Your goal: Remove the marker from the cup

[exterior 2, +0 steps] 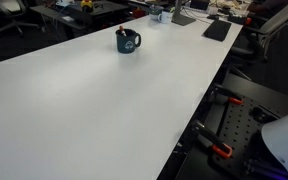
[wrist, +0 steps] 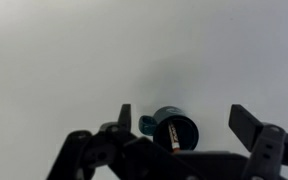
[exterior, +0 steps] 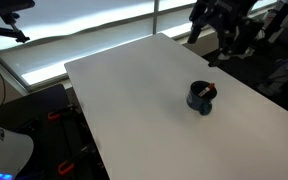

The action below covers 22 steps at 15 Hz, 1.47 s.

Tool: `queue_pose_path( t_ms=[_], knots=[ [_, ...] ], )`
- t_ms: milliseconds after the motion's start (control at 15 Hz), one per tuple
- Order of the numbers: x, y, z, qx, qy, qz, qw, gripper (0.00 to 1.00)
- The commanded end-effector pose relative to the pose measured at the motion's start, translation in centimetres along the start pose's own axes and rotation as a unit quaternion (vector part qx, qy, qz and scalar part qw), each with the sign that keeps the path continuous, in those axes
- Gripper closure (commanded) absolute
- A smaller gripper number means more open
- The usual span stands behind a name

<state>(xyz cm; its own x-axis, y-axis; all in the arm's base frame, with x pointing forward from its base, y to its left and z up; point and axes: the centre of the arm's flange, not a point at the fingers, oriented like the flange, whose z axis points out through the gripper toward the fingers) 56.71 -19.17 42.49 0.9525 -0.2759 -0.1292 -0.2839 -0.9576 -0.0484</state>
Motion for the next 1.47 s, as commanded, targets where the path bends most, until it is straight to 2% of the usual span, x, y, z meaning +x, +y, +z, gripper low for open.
queue_pose_path(
  t_ms=[0, 267, 333, 533, 933, 1133, 1400],
  knots=[
    [4.6, 0.8, 0.9, 0.012, -0.036, 0.008, 0.9992, 0.0],
    [9.3, 1.5, 3.6, 0.031, -0.062, 0.019, 0.9974, 0.0],
    [5.4, 1.3, 3.8, 0.019, -0.047, 0.02, 0.9985, 0.0],
    [6.3, 1.6, 5.2, 0.018, -0.054, 0.022, 0.9981, 0.0],
    [6.1, 1.5, 4.5, 0.018, -0.049, 0.021, 0.9984, 0.0],
    [8.5, 1.6, 3.9, 0.013, -0.04, 0.01, 0.999, 0.0],
    [12.1, 0.9, 3.3, 0.007, -0.037, -0.045, 0.9983, 0.0]
  ],
)
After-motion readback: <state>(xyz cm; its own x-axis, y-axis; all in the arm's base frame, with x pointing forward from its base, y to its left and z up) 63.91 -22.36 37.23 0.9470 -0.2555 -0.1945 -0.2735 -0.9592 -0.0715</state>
